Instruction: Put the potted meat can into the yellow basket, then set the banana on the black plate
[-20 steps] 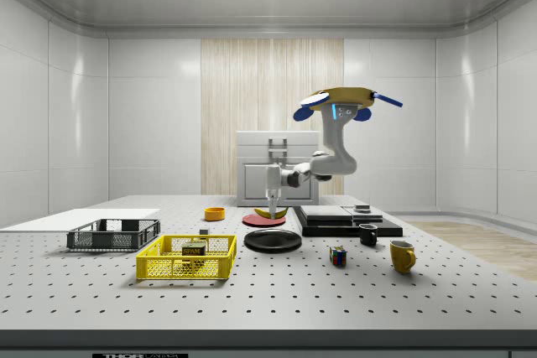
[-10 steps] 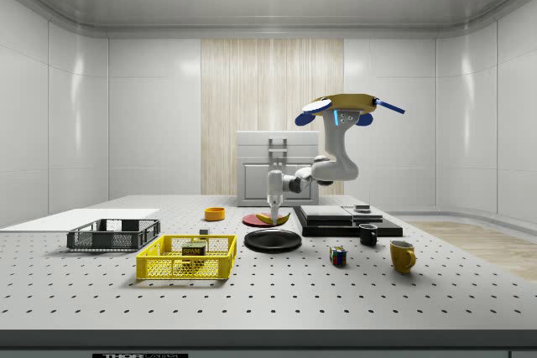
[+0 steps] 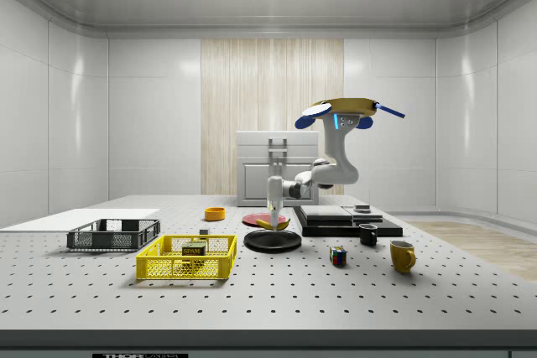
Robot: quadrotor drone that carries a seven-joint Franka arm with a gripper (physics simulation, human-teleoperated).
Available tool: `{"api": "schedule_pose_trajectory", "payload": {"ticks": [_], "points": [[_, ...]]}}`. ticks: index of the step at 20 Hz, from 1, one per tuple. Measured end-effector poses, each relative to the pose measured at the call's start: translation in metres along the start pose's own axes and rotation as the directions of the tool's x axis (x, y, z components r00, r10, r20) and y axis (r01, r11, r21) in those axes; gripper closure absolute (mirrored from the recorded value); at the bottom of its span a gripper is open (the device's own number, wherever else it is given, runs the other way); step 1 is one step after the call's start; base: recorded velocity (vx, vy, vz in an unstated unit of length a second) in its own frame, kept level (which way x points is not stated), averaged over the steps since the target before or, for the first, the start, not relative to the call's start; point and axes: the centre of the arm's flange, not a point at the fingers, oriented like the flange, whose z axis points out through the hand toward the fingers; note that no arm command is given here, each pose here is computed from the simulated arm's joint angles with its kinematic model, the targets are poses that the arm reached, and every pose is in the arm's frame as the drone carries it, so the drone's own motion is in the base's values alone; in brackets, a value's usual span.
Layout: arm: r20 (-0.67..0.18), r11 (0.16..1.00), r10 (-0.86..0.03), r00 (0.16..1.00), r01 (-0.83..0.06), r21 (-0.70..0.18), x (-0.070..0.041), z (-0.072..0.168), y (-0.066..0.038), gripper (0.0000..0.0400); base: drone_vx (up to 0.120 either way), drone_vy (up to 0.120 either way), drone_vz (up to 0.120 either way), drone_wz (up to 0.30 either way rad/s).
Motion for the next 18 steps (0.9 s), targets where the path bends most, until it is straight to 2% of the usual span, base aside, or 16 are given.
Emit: {"api": "schedule_pose_trajectory", "payload": {"ticks": [13, 16, 18], "points": [[0.0, 1.0, 0.0, 1.0, 0.0, 0.0, 0.0, 0.032, 0.0, 0.02, 0.0, 0.0, 0.0, 0.0], [0.003, 1.0, -0.021, 1.0, 0.021, 0.001, 0.0, 0.034, 0.0, 0.0103, 0.0, 0.0, 0.0, 0.0], [0.004, 0.999, -0.034, 0.999, 0.034, 0.002, 0.0, 0.031, 0.0, 0.0063, 0.0, 0.0, 0.0, 0.0]]}}
